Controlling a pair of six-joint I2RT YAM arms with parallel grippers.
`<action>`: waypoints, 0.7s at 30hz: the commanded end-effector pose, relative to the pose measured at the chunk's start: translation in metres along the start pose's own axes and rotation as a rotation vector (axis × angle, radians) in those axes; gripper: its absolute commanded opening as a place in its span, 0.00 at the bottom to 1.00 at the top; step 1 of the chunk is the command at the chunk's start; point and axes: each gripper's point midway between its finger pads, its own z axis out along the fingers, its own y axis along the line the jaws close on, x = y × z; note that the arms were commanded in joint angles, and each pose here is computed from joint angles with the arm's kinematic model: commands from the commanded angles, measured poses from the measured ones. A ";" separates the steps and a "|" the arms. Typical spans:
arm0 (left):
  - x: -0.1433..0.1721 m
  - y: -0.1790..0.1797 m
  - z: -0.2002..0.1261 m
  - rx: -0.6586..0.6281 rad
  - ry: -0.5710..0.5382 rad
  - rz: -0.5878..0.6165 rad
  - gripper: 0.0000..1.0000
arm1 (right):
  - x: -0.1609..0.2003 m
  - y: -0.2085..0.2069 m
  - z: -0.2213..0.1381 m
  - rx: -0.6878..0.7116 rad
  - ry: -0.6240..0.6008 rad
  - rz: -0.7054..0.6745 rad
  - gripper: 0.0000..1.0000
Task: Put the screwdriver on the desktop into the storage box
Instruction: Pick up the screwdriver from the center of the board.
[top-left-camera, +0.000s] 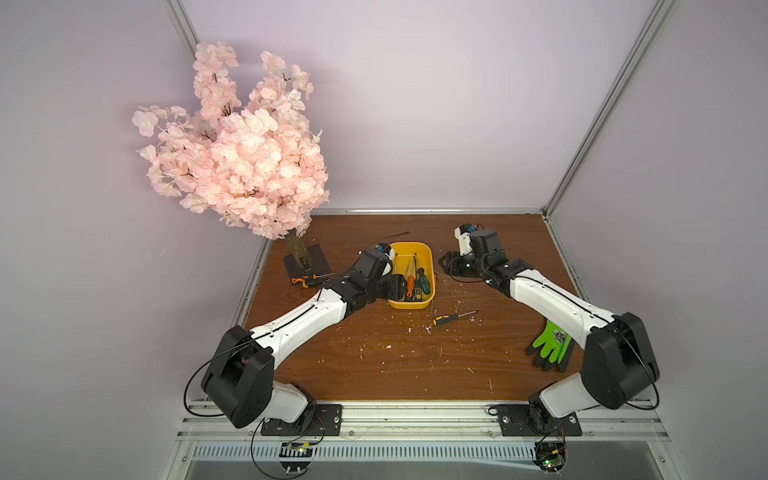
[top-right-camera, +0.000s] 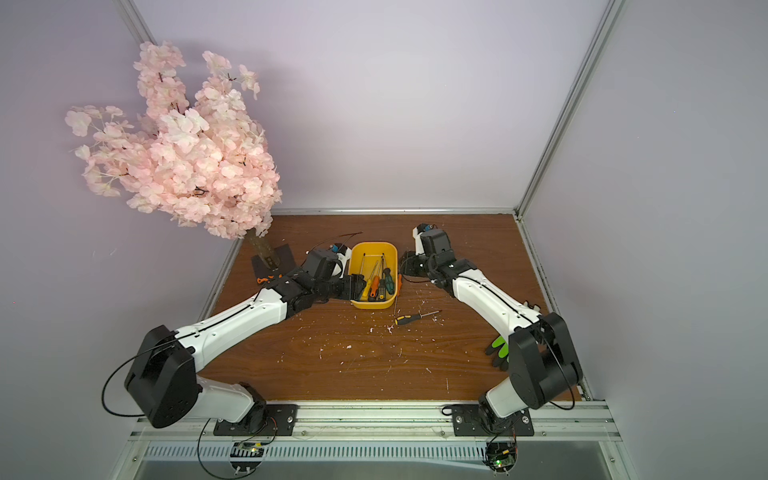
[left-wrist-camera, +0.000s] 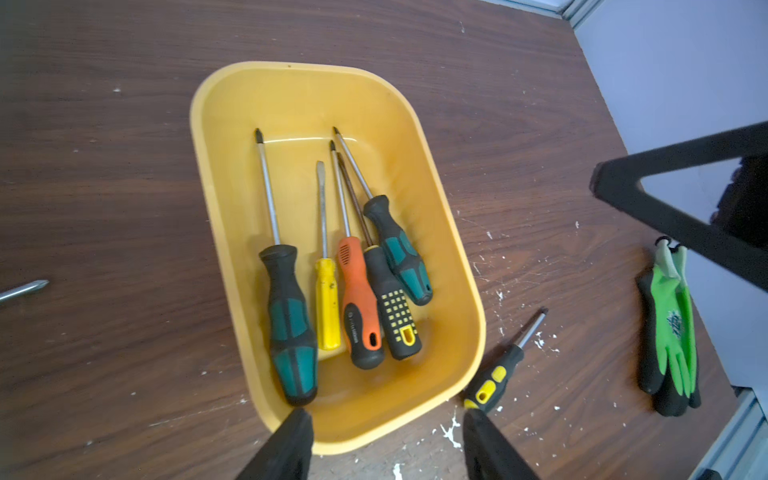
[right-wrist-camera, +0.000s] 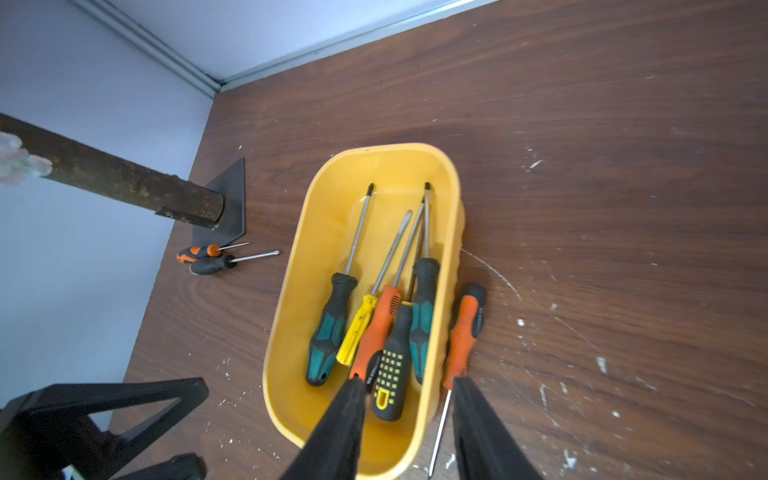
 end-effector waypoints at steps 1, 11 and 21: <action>-0.003 -0.016 0.009 0.013 -0.008 0.004 0.61 | -0.017 -0.004 -0.023 -0.040 -0.087 -0.006 0.42; 0.006 -0.062 0.053 0.032 0.056 0.085 0.61 | -0.008 -0.050 -0.051 0.025 -0.109 0.040 0.42; 0.022 -0.094 0.084 0.065 0.137 0.169 0.59 | -0.001 -0.091 -0.075 0.086 -0.150 0.110 0.43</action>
